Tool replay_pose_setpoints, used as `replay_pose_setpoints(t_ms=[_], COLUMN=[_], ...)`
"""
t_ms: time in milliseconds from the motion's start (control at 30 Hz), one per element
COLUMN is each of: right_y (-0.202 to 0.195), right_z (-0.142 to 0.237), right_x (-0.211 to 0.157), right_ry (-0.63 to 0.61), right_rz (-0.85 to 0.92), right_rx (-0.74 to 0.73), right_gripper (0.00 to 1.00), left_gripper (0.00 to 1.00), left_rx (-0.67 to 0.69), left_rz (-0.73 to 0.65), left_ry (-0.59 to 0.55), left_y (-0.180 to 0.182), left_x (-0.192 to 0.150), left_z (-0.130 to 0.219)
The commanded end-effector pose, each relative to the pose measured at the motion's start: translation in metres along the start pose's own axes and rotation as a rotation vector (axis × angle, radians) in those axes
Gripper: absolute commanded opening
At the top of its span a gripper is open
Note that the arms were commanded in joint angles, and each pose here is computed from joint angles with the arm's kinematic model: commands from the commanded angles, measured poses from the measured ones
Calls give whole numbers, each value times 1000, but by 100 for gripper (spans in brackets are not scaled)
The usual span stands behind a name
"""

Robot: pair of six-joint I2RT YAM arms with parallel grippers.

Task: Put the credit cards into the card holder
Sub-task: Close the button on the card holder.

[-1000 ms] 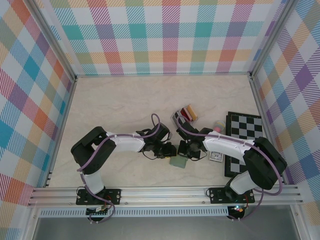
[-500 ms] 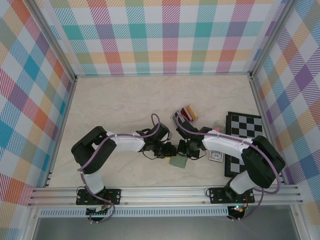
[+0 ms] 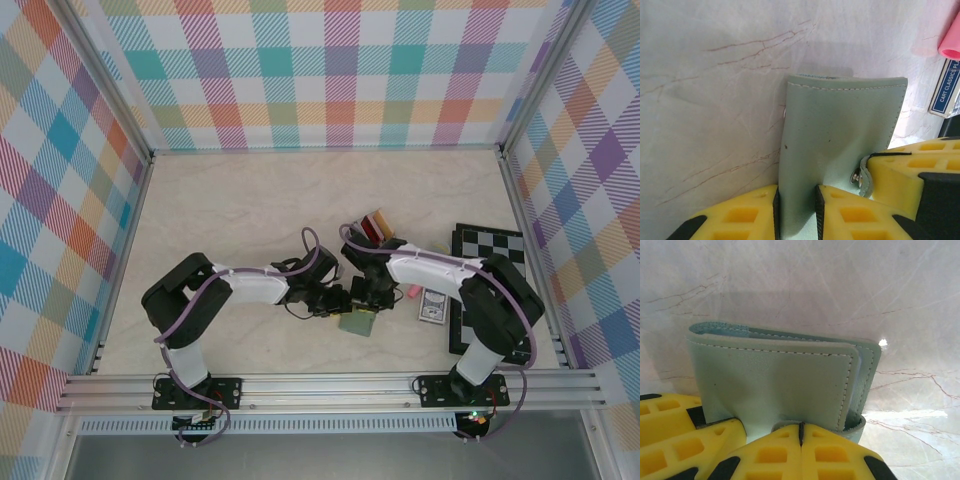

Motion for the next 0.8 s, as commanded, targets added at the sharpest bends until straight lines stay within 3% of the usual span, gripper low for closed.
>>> replay_pose_setpoints(t_ms=[0,767], right_y=[9,52], right_z=[-33,-86], right_x=[-4,-3], right_ry=[74,174], right_rz=[19,10], right_rx=[-25,-233], right_gripper=[3,2], left_gripper=[25,23], left_rx=[56,37], left_rz=[19,67], left_ry=[-20,-154], left_y=[13,22], left_x=[-6,-11], left_z=[-6,5])
Point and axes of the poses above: each hand's point on the last joint's axis, 136 mm out from that joint toward the fingers, its own z axis back along the fingers, its own y axis along the line the jaws close on, x = y × z, the point moved 7 cm from there along z, back along the fingers, and after that the axes turned 12 degrees about -z, right-handed, at the moved point
